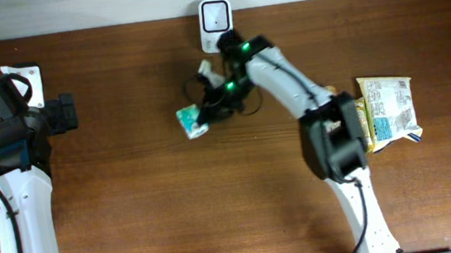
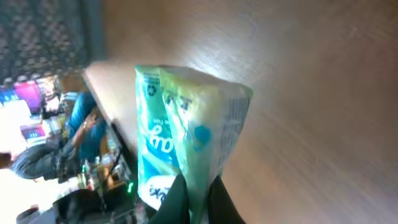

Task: Scan the item barcode
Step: 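Lift the mint box up to the barcode scanner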

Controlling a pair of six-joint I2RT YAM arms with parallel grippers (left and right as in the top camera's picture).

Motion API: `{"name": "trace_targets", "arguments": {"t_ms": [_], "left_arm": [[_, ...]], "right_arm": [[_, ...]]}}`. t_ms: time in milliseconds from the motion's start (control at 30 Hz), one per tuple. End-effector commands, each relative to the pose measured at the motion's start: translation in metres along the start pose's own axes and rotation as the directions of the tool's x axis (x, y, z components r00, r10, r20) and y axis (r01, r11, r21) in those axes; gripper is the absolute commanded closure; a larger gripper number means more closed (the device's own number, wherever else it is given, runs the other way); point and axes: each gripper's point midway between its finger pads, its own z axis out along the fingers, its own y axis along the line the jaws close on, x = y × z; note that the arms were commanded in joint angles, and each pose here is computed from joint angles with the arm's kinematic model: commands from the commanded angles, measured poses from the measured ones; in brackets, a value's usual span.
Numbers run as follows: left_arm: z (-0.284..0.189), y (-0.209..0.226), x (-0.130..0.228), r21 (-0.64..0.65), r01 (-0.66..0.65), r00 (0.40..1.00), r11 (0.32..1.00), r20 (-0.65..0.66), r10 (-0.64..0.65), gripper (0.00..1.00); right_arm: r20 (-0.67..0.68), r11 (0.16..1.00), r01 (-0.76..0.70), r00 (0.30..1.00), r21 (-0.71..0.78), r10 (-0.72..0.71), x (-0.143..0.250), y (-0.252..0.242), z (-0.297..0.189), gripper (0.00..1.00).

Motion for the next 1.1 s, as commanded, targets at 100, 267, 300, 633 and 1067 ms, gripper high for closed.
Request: {"name": "trace_targets", "arguments": {"t_ms": [100,267,300,633,1067], "left_arm": [[-0.006,0.004,-0.006,-0.011,-0.008,1.000,1.000,0.020,0.009,0.01],[-0.006,0.004,-0.006,-0.011,-0.008,1.000,1.000,0.020,0.009,0.01],[-0.006,0.004,-0.006,-0.011,-0.008,1.000,1.000,0.020,0.009,0.01],[-0.006,0.004,-0.006,-0.011,-0.008,1.000,1.000,0.020,0.009,0.01],[-0.006,0.004,-0.006,-0.011,-0.008,1.000,1.000,0.020,0.009,0.01]], "right_arm": [[0.145,0.909,0.354,0.933,-0.218,-0.328,0.035,0.090,-0.097,0.96],[0.264,0.886,0.271,0.948,-0.377,-0.177,0.036,0.104,-0.152,0.96],[0.277,0.883,0.262,0.948,-0.390,-0.159,0.035,0.103,-0.158,0.96],[0.351,0.830,0.180,0.936,-0.527,0.019,0.028,0.101,-0.205,0.96],[0.024,0.966,0.208,0.977,0.156,-0.214,0.034,0.036,-0.091,0.96]]}}
